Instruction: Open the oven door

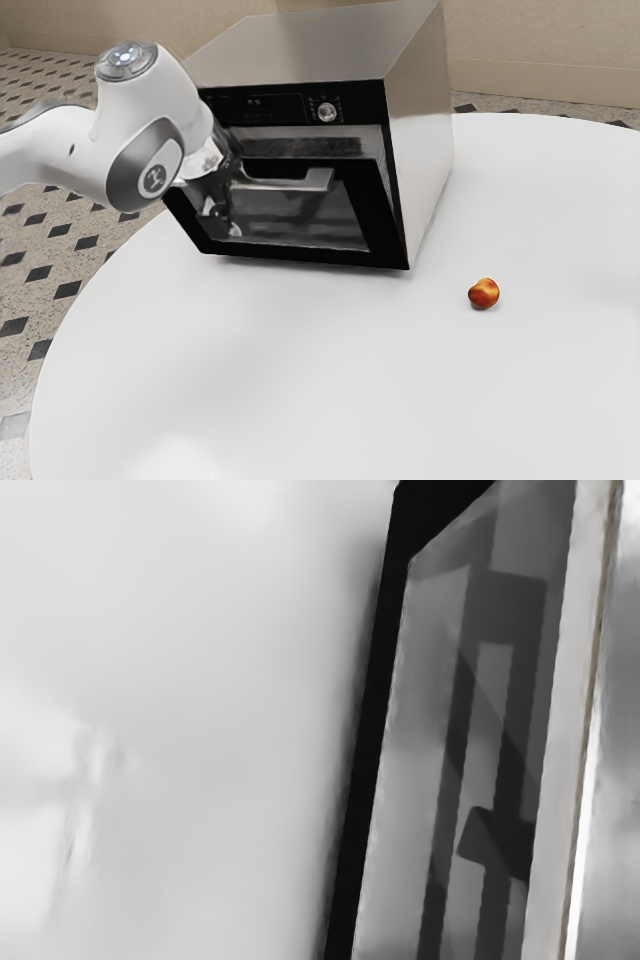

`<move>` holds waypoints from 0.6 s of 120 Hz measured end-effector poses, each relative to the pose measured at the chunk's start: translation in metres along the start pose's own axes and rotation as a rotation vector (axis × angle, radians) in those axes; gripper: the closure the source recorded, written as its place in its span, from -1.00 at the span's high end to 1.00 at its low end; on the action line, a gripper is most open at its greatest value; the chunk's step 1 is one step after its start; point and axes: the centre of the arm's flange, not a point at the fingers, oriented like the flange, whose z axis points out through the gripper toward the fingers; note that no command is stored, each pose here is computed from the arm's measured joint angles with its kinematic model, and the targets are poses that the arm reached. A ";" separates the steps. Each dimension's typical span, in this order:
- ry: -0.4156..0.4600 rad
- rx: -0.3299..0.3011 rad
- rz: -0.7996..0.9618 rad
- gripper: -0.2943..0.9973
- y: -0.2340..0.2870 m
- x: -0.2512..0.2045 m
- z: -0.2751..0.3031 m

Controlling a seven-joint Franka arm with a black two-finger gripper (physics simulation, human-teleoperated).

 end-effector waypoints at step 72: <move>-0.145 0.382 -0.222 0.54 -0.093 -0.043 -0.141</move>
